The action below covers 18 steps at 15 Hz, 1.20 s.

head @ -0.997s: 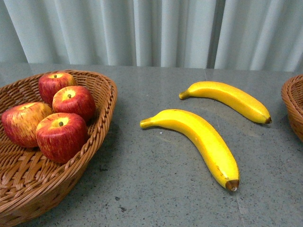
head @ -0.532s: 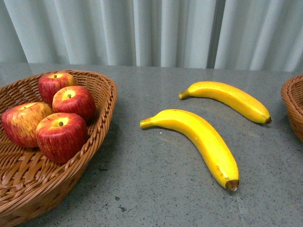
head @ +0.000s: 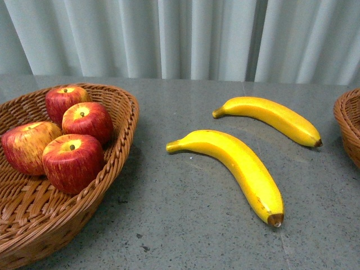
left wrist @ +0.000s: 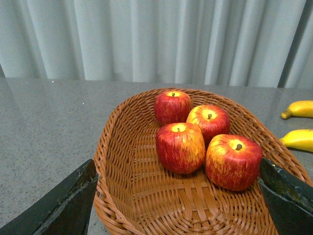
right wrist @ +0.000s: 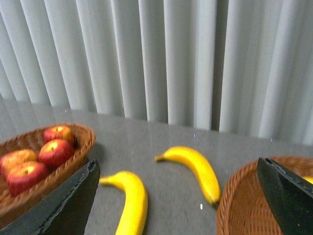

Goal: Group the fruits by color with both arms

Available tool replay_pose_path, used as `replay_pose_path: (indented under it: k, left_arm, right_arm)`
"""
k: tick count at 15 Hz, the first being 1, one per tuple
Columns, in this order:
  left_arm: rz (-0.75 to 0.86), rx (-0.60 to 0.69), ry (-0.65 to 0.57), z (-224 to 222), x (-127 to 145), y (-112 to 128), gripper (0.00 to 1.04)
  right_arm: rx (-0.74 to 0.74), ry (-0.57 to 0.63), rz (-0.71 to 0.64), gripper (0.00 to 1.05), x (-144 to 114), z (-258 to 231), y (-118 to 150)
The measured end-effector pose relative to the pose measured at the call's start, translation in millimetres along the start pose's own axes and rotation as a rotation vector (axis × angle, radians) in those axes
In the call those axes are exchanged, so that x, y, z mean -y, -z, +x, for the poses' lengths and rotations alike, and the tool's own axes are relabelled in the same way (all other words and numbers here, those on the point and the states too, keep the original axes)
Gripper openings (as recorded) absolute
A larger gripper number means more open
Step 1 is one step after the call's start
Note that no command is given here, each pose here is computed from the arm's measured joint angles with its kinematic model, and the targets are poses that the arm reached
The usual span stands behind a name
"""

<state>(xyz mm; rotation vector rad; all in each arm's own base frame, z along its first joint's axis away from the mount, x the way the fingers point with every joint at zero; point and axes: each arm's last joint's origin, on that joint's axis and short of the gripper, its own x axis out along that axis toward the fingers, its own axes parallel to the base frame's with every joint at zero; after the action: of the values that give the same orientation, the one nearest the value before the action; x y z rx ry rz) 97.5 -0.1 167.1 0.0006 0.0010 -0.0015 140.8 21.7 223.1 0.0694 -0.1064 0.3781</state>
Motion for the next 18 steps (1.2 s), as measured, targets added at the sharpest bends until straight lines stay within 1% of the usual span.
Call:
replay_pose_path:
  k: [1, 2, 3, 4, 5, 7, 8, 10, 13, 17, 18]
  left_arm:
    - [0.0, 0.001, -0.001, 0, 0, 0, 0.98]
    - [0.0, 0.001, 0.0, 0, 0, 0, 0.98]
    - [0.0, 0.001, -0.001, 0, 0, 0, 0.98]
    - [0.0, 0.001, -0.001, 0, 0, 0, 0.98]
    - [0.0, 0.001, -0.001, 0, 0, 0, 0.98]
    - [0.0, 0.001, -0.001, 0, 0, 0, 0.98]
    - [0.0, 0.001, -0.001, 0, 0, 0, 0.98]
    - [0.0, 0.001, -0.001, 0, 0, 0, 0.98]
    - [0.0, 0.001, 0.0, 0, 0, 0, 0.98]
    - [0.0, 0.001, 0.0, 0, 0, 0, 0.98]
    - [0.0, 0.001, -0.001, 0, 0, 0, 0.98]
  right_arm:
    - [0.028, -0.03, -0.006, 0.98, -4, 25, -18]
    - [0.006, -0.067, -0.014, 0.98, -10, 54, -26]
    - [-0.059, -0.113, -0.019, 0.98, -20, 84, -24]
    - [-0.149, -0.156, -0.027, 0.98, -34, 112, -17]
    - [-0.231, -0.182, -0.05, 0.98, -52, 141, -12]
    - [-0.31, -0.261, -0.106, 0.98, -88, 178, -9]
    - [-0.366, -0.283, -0.136, 0.98, -98, 187, -1]
    - [-0.495, -0.278, -0.177, 0.98, -97, 197, 22]
    - [-0.638, -0.242, -0.226, 0.98, -87, 204, 50]
    - [-0.771, -0.179, -0.252, 0.98, -67, 215, 66]
    - [-0.821, -0.179, -0.235, 0.98, -61, 214, 70]
